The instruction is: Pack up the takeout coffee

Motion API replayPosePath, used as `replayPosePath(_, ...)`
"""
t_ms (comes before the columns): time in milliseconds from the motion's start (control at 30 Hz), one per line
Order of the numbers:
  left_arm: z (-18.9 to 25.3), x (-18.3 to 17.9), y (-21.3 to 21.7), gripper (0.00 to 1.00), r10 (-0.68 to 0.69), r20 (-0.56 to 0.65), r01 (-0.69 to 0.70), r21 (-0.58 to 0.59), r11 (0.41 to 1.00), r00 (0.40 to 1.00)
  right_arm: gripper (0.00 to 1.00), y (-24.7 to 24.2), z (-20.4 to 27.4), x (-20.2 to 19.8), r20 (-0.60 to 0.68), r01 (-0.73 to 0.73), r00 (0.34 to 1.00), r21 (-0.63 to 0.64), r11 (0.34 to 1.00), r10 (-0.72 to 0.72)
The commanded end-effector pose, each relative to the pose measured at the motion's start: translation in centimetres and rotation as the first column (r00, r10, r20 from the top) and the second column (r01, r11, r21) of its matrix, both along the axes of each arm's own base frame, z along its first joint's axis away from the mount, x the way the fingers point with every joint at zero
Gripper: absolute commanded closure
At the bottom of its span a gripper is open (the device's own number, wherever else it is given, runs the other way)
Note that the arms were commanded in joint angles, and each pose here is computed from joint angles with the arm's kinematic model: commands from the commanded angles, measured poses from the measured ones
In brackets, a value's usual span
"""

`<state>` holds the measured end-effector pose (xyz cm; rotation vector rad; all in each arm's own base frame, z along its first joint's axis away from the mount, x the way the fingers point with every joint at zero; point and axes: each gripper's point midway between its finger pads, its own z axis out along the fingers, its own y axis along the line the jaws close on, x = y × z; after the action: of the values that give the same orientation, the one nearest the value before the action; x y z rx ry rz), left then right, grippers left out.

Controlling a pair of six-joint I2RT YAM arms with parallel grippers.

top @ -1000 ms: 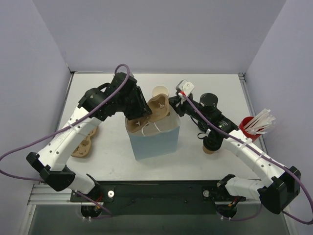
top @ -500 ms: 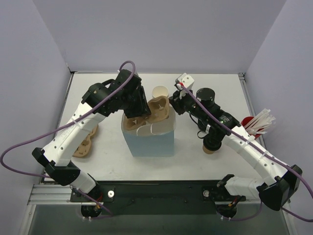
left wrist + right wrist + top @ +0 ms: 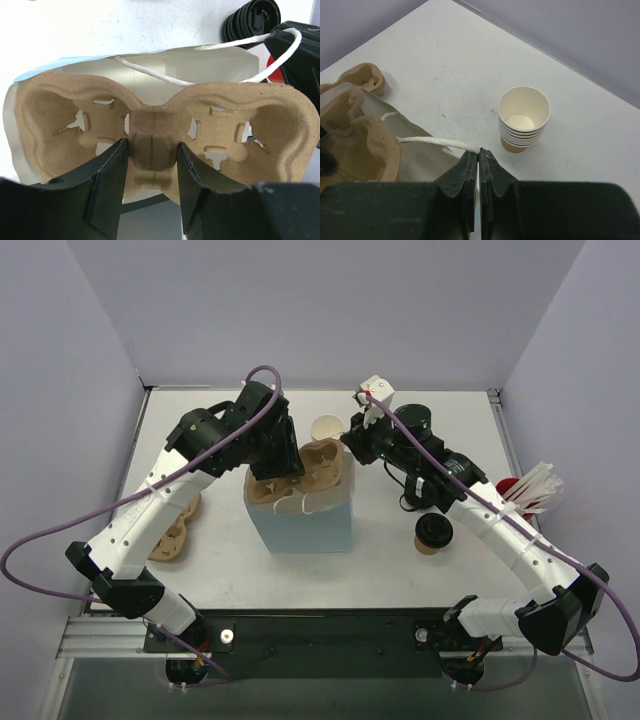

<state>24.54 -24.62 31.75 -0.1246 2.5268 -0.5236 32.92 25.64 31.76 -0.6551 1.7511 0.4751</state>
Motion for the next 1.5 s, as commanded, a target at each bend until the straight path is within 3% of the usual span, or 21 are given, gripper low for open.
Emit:
replayPosePath(0,0.5,-0.1,1.5,0.66,-0.002,0.021,0.001,0.067,0.998,1.000,1.00,-0.7,1.4,0.9,-0.005,0.059,0.998,0.021,0.998,-0.059)
replayPosePath(1067,-3.7,-0.8,1.8,0.66,-0.049,-0.070,0.071,0.355,0.932,0.996,1.00,0.5,1.2,-0.9,-0.074,0.042,0.997,0.063,0.997,-0.037)
replayPosePath(1467,-4.5,-1.9,2.6,0.66,-0.061,-0.094,0.093,0.389,0.917,0.994,1.00,-1.1,0.6,0.4,-0.121,0.158,0.981,0.017,0.987,-0.154)
